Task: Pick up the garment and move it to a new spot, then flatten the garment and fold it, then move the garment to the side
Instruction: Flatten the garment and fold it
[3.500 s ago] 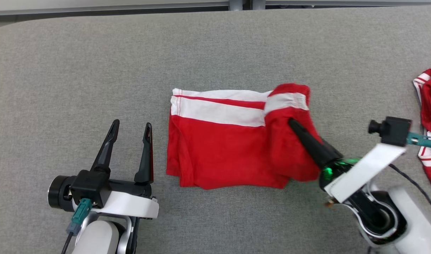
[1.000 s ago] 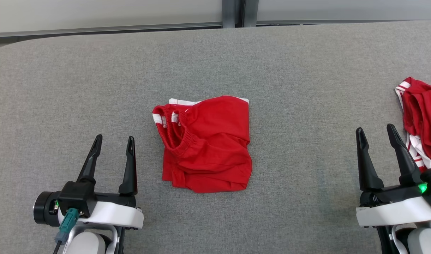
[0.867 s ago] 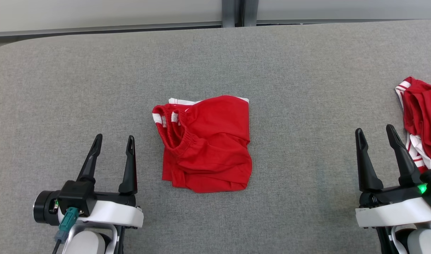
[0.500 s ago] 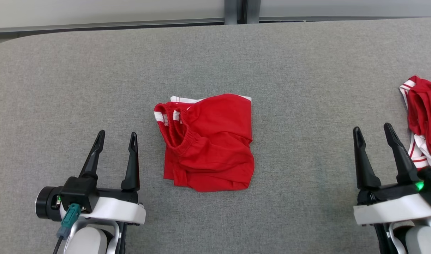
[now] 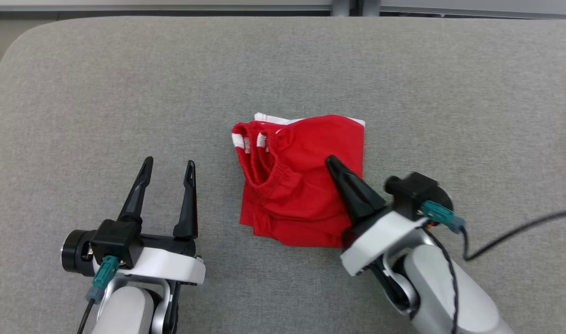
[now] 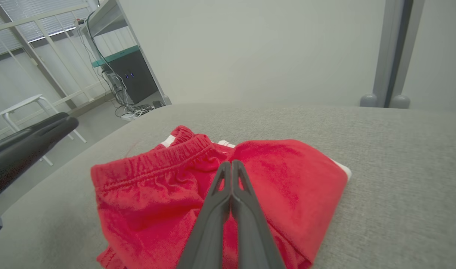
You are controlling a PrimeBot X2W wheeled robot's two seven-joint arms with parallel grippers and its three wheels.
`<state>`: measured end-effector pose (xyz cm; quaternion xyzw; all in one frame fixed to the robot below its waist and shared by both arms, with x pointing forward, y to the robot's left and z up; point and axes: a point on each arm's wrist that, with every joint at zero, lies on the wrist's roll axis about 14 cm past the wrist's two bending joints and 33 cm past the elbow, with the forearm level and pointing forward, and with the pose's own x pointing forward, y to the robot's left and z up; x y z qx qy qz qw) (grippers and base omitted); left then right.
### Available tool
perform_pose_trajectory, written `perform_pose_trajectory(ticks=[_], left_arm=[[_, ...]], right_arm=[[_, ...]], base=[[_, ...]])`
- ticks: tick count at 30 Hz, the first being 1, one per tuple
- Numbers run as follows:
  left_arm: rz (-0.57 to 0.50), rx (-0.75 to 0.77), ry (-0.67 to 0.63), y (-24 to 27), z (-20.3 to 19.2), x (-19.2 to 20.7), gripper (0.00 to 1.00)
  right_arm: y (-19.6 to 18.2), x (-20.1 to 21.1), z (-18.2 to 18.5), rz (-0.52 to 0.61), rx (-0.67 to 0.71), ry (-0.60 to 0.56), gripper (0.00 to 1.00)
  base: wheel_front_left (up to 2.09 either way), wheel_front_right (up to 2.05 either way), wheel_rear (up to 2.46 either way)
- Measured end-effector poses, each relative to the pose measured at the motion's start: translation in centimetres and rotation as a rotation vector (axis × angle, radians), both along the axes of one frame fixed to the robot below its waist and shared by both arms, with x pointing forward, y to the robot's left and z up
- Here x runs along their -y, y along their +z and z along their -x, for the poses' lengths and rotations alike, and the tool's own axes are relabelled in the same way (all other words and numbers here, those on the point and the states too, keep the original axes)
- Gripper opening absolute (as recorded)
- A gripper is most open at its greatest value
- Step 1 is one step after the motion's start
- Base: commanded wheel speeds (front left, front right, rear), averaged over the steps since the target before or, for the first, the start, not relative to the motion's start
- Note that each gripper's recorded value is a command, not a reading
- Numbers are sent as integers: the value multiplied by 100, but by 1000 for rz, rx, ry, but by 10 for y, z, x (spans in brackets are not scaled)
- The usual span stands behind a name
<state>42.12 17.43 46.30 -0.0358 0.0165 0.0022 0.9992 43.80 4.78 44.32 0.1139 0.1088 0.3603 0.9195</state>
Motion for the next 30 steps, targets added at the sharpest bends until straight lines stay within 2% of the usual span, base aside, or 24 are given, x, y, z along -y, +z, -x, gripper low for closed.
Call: perform_pose_trajectory(ticks=[11, 15, 19, 22, 28, 29, 30], left_arm=[[6, -13, 27, -3, 4, -6, 100], [9, -17, 31, -5, 4, -7, 100], [13, -18, 27, -5, 4, -5, 100], [16, -15, 26, -4, 2, -4, 100], [19, -9, 21, -3, 1, -2, 100], [20, -6, 20, -2, 1, -2, 100], [19, -5, 19, -1, 1, -2, 100]], right_arm=[[-16, -60, 13, 18, -40, 209, 0], [-25, -70, 22, 72, -42, 283, 0], [-46, -72, 34, 177, -77, 351, 0], [-49, -74, 37, 195, -78, 372, 0], [-35, -75, 33, 120, -47, 345, 0], [-28, -74, 29, 89, -39, 324, 5], [-17, -74, 23, 39, -27, 296, 47]], base=[[0, 0, 0], [0, 0, 0], [0, 0, 0], [0, 0, 0], [0, 0, 0], [0, 0, 0], [0, 0, 0]])
